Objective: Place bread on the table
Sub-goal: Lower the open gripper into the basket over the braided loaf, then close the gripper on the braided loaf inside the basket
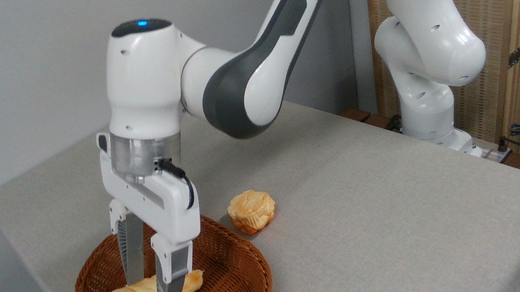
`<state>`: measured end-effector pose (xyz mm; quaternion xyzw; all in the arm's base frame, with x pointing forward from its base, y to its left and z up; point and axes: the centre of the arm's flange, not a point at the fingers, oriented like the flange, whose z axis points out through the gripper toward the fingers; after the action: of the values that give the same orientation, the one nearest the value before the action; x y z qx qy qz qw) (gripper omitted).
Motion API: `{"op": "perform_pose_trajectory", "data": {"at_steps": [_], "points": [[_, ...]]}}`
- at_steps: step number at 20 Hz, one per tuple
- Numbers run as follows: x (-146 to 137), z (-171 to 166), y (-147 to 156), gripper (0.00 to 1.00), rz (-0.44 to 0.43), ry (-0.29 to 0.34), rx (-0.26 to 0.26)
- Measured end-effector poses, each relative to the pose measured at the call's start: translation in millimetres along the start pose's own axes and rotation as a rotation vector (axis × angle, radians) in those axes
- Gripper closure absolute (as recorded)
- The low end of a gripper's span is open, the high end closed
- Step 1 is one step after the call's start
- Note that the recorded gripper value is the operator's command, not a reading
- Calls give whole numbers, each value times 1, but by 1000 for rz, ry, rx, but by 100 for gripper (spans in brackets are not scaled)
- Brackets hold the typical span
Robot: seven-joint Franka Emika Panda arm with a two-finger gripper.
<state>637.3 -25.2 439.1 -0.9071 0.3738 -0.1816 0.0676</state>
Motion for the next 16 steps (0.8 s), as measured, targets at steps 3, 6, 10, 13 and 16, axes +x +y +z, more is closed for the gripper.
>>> {"op": "perform_pose_trajectory", "data": {"at_steps": [3, 6, 10, 13, 16], "points": [[3, 12, 3, 0, -6, 11, 3], [4, 17, 5, 0, -12, 15, -4], [11, 21, 15, 6, -7, 21, -22], [19, 28, 27, 50, 8, 23, -39], [21, 29, 31, 72, 15, 23, -43]]}}
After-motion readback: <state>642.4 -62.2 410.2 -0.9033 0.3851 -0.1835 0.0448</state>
